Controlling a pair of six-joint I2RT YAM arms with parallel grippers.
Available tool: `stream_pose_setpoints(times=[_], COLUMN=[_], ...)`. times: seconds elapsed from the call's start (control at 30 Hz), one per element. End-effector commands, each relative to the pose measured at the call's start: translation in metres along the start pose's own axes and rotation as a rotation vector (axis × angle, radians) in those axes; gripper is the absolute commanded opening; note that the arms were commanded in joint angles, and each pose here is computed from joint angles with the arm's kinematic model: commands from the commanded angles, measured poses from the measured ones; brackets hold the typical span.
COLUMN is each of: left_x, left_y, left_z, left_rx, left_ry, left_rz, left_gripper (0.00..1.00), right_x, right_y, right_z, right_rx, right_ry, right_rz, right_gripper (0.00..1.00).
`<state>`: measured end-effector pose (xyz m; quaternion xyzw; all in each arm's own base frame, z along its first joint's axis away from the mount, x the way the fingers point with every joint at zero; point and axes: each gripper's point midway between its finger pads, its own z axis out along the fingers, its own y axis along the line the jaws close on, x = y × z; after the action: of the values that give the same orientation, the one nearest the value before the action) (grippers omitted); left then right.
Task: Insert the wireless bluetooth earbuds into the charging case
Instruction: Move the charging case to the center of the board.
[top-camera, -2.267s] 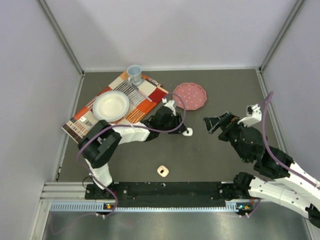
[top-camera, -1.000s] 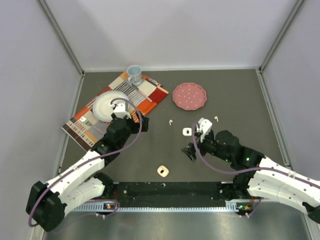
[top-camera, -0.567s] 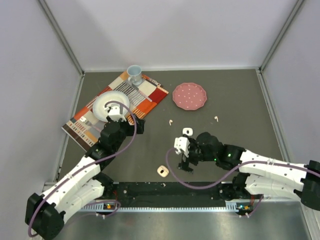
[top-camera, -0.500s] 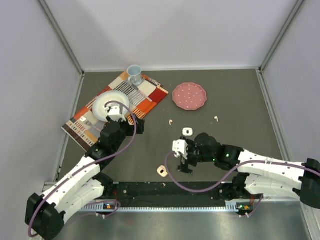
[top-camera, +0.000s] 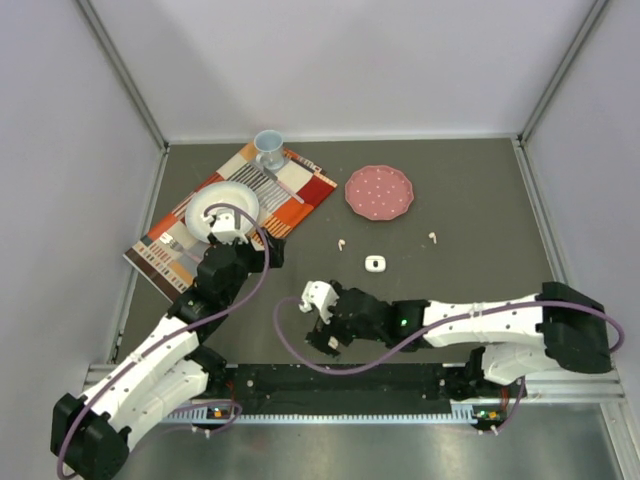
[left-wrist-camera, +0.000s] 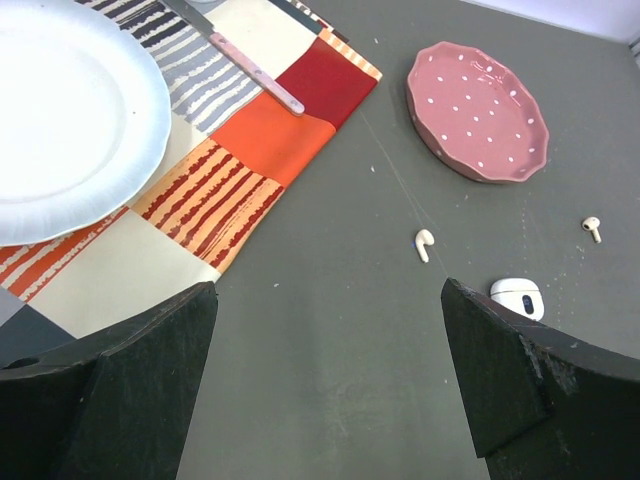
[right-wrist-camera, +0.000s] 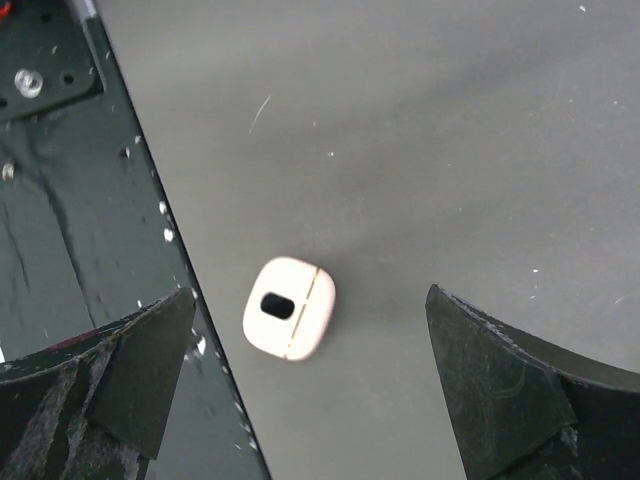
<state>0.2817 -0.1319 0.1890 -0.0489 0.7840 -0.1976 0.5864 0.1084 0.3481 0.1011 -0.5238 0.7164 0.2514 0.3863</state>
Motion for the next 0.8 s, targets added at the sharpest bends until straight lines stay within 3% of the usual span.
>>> stream_pose_setpoints(times=[0.0,0.17,0.37,0.57,0.67,0.77], left_x=[-0.003,-0.001,-0.001,-0.001,0.002,0.003], left_y=[0.008,0.012,0.013,0.012,0.009,0.008], left_z=[-0.001,-0.002,-0.004,-0.003,-0.001,0.0], left_rx=[-0.026,-0.036,-0.037,-0.03,-0.013,-0.012], left_ry=[-0.019,-0.013,-0.016,-0.018,-0.006,-0.001], left_rz=[0.002,0.003,0.004,-0.016,-0.025,-0.026], left_gripper=[0.99,0.99,0.99,0.99,0.99,0.99], right_x=[-0.025,-0.01,-0.008,0.01,0.015,0.018], right_y=[-0.008,0.008,0.012,0.021,0.024,0.028], right_z=[0.007,0.013,0.0,0.002,0.006,0.009], right_rx=[0.23,0.247,0.202,0.153,0.146,0.129], right_ry=[-0.007,0.057,-0.052,0.016,0.036,0.051], right_rz=[0.195,0.252,0.359,0.324,0.332,0.337], right_gripper=[0.99,0.99,0.96,0.85,0.7,0.7])
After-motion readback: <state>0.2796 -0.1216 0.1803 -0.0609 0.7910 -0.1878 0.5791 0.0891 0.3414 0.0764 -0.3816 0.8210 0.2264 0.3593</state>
